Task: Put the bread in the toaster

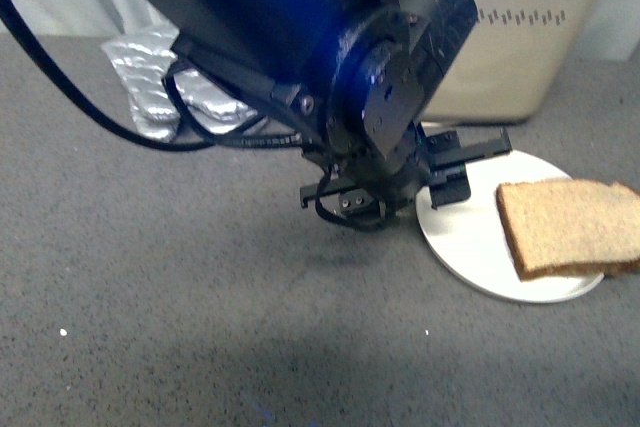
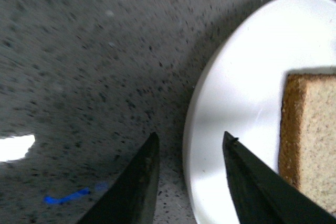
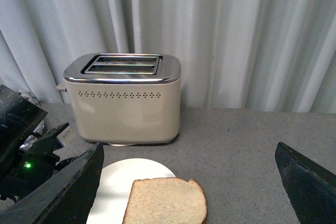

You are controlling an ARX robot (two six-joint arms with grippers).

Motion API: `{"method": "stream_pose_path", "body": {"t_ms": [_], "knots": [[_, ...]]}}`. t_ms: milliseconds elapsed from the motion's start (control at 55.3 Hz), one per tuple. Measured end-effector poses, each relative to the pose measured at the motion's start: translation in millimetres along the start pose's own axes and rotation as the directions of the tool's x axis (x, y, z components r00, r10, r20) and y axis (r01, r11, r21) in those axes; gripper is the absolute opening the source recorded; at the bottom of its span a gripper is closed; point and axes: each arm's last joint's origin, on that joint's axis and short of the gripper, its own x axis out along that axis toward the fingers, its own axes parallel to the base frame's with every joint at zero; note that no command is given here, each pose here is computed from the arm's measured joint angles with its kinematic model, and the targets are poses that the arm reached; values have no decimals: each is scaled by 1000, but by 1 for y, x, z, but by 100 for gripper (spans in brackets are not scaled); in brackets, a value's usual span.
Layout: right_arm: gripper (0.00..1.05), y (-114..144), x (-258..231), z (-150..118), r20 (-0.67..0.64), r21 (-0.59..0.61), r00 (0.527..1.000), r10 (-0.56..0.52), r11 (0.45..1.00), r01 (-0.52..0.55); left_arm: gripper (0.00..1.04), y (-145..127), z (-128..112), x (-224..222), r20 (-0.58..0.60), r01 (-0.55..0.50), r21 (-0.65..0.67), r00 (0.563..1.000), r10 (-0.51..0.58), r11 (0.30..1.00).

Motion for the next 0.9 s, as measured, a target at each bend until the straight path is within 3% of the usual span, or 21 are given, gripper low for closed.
{"method": "stream_pose_path", "body": {"t_ms": [127,217,271,307,434,542,669,723,849,904], "knots": [[95,0,0,0,0,0,1000,0,1000,0,56,8,5,-23,157,-76,41,985,68,996],[95,0,0,0,0,0,1000,0,1000,0,69,16,12,-49,302,-102,46,950,83,994],[95,0,0,0,0,0,1000,0,1000,0,76,23,15,-66,399,-111,54,914,81,992],[95,0,0,0,0,0,1000,0,1000,0,83,30,18,-85,492,-135,63,866,87,989],[95,0,0,0,0,0,1000,0,1000,0,100,56,13,-129,641,-172,41,760,106,984],[95,0,0,0,0,0,1000,0,1000,0,98,94,-14,-166,692,-239,-11,700,180,971],[95,0,0,0,0,0,1000,0,1000,0,97,121,-47,-196,705,-318,-48,661,258,947],[95,0,0,0,0,0,1000,0,1000,0,85,134,-63,-218,791,-319,22,586,179,948],[95,0,0,0,0,0,1000,-1,1000,1,54,150,-89,-270,864,-395,77,486,137,916],[95,0,0,0,0,0,1000,2,1000,-2,42,154,-94,-278,871,-402,89,475,125,911]]}}
